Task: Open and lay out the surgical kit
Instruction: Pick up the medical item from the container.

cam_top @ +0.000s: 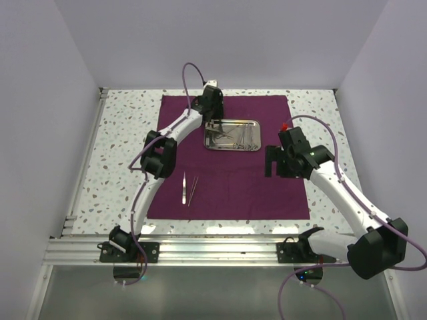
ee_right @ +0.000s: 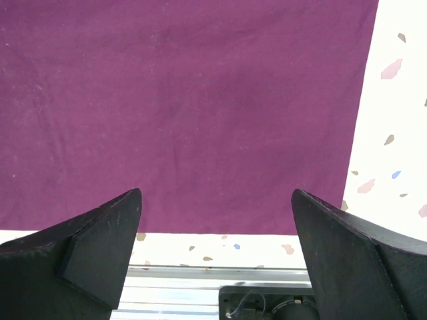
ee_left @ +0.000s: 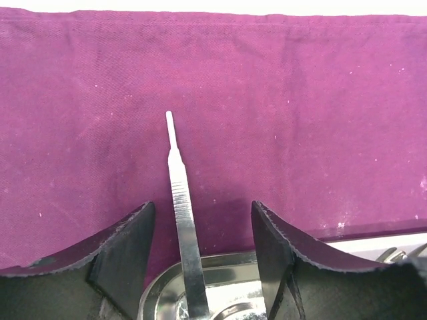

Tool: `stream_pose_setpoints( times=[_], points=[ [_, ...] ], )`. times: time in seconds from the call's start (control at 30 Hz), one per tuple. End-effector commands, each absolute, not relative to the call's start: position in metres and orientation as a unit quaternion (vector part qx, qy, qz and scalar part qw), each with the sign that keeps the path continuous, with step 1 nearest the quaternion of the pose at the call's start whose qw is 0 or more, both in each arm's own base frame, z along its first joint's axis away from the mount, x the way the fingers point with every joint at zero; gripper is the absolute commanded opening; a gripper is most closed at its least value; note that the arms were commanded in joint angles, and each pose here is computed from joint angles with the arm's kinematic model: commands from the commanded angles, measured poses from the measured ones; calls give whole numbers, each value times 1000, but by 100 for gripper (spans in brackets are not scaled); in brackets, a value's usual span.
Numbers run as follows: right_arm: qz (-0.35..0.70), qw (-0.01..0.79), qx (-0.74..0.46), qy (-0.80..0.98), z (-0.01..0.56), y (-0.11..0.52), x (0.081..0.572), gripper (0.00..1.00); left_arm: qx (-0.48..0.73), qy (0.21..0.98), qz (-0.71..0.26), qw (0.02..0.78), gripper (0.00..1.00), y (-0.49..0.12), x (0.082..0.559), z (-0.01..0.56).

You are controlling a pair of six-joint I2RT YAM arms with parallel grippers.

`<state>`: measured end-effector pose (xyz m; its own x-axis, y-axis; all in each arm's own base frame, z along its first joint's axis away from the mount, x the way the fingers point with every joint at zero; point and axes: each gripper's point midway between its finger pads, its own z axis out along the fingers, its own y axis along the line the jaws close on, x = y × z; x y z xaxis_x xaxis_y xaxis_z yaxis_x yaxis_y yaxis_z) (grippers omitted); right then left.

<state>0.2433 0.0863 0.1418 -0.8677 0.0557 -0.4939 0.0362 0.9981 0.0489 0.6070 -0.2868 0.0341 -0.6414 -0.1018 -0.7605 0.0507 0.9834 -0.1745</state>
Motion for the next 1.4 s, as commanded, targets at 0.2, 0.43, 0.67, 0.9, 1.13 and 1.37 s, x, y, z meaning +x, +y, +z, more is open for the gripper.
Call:
stream_pose_setpoints(
  times=[0.2,0.43,0.67,0.9,1.13,1.37],
  points=[
    [13,279,12,960,149,80,243,98,-8,926,-57,373,50,-276,585,3],
    [13,278,4,960,145,79,240,99,-4,931,-46,362,30,-274,579,-3],
    [17,279,0,960,143,82,243,98,1,934,-43,354,2,-272,575,-8],
    [23,281,0,959,143,83,241,98,1,930,-64,363,0,-280,578,1],
    [28,289,5,957,147,83,241,98,-18,900,-92,425,0,-284,595,76],
    [38,300,15,953,152,84,238,98,-49,861,-106,496,0,-275,592,178]
  ],
)
